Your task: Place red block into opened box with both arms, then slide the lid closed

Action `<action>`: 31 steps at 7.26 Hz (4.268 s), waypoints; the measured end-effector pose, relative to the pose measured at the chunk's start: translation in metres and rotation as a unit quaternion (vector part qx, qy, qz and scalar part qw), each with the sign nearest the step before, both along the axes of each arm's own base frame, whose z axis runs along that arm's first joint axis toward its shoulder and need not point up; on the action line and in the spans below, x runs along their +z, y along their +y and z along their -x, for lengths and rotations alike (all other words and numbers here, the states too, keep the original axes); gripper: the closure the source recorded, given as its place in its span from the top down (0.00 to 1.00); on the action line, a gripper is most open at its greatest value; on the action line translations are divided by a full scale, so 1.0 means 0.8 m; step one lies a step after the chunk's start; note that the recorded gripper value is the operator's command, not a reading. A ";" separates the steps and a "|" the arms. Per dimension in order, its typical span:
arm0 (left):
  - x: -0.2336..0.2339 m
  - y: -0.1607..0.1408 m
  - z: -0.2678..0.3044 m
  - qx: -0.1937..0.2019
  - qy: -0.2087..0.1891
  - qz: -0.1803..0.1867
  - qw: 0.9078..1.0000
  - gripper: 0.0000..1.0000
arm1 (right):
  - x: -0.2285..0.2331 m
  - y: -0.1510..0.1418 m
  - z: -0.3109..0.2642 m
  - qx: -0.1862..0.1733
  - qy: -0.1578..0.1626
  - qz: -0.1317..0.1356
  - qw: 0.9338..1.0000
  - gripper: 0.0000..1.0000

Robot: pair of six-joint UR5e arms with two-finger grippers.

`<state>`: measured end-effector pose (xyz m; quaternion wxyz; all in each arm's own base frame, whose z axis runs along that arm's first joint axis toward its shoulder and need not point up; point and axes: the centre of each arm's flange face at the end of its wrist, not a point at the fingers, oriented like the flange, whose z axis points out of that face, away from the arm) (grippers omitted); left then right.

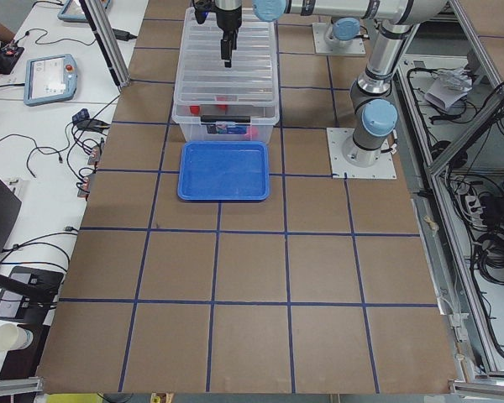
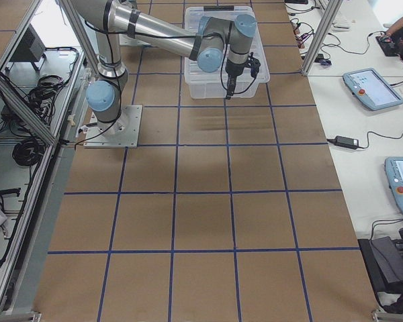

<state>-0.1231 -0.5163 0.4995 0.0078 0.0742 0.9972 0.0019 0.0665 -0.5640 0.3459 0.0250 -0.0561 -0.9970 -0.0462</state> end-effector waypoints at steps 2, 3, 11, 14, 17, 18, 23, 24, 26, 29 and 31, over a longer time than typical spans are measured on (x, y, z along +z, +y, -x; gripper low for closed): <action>0.000 0.000 0.000 -0.001 0.000 0.000 1.000 1.00 | -0.001 0.000 -0.011 0.005 0.000 0.000 1.000 1.00; -0.001 0.000 0.001 -0.002 -0.001 -0.001 1.000 1.00 | -0.001 0.001 -0.013 0.006 0.000 0.000 1.000 1.00; 0.002 0.001 0.001 -0.002 -0.001 0.002 1.000 1.00 | 0.034 -0.006 -0.021 0.012 0.004 0.028 1.000 1.00; 0.002 0.002 0.004 -0.004 -0.001 0.002 1.000 1.00 | 0.129 0.034 -0.027 0.013 0.002 0.037 0.999 1.00; 0.003 0.006 0.006 -0.005 -0.001 0.003 1.000 1.00 | 0.184 0.095 -0.044 0.015 -0.023 0.031 0.999 1.00; 0.003 0.007 0.006 -0.005 -0.001 0.003 1.000 1.00 | 0.190 0.104 -0.054 0.023 -0.025 0.033 0.999 1.00; 0.001 0.005 0.006 -0.005 -0.001 0.002 1.000 1.00 | 0.193 0.111 -0.067 0.035 -0.020 0.033 0.999 1.00; 0.001 0.004 0.006 -0.005 -0.001 0.001 1.000 1.00 | 0.193 0.111 -0.066 0.035 -0.018 0.033 0.999 1.00; 0.007 0.008 0.005 -0.005 -0.001 0.006 1.000 1.00 | 0.192 0.110 -0.063 0.034 -0.017 0.032 0.999 1.00; 0.008 0.007 0.005 -0.006 -0.002 0.005 1.000 1.00 | 0.192 0.110 -0.064 0.036 -0.015 0.032 0.999 1.00; 0.004 0.003 0.006 -0.007 -0.001 0.002 1.000 1.00 | 0.193 0.110 -0.065 0.036 -0.015 0.033 0.999 1.00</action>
